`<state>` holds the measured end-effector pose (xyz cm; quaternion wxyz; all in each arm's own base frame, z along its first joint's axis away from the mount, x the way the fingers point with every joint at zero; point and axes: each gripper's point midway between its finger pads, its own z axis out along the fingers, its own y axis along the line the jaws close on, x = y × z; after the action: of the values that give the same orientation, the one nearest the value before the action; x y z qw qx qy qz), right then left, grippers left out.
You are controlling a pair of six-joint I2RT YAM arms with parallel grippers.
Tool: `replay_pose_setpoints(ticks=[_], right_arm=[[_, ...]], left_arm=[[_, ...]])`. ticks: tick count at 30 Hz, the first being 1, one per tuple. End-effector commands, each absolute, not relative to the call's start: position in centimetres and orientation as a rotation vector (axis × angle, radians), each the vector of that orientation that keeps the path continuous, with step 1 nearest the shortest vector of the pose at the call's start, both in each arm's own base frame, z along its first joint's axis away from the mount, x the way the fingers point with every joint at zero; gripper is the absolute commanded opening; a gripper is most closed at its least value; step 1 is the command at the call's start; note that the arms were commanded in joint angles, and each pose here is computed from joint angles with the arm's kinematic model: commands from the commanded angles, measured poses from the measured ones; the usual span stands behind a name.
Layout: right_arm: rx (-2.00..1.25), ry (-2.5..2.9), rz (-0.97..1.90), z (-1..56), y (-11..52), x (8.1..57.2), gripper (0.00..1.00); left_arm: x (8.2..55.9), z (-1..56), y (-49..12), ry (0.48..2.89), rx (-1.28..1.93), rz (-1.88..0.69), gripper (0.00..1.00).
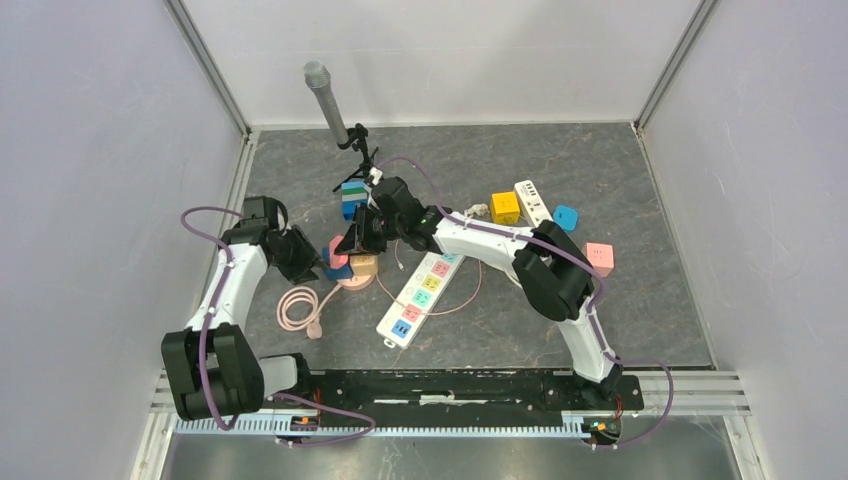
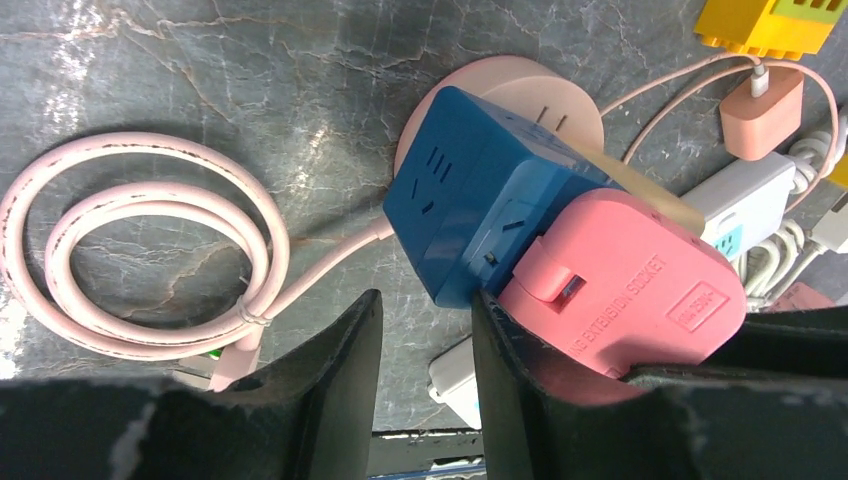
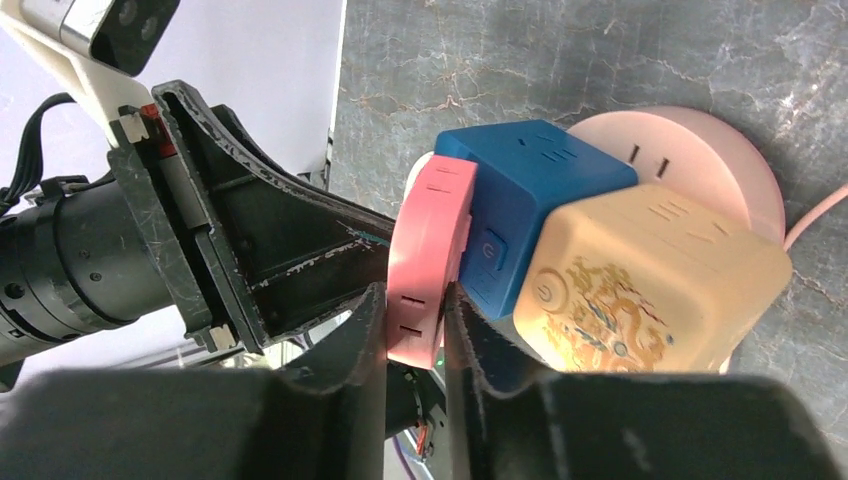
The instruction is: Pull the plug off the socket
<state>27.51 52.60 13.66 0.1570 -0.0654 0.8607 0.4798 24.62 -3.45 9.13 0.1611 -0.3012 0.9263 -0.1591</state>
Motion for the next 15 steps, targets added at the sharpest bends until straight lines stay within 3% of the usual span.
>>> replay_pose_setpoints(ticks=[1,3,7,15], right_arm=[[-0.197,2.402,1.539,15.8,53.8,26.7,0.13],[-0.171,2.382,1.600,16.3,53.9,26.5,0.00],[-0.139,2.333,1.724,17.7,54.3,26.1,0.00],[-0.076,2.270,1.869,19.3,54.4,25.8,0.00]], left_arm=[[24.3,7.8,-4.2,2.693,-0.821,-0.508,0.44],[24.0,7.5,-4.2,2.704,-0.826,-0.500,0.42],[23.5,7.0,-4.1,2.720,-0.834,-0.488,0.37],[23.3,6.8,-3.6,2.727,-0.848,-0.440,0.34]])
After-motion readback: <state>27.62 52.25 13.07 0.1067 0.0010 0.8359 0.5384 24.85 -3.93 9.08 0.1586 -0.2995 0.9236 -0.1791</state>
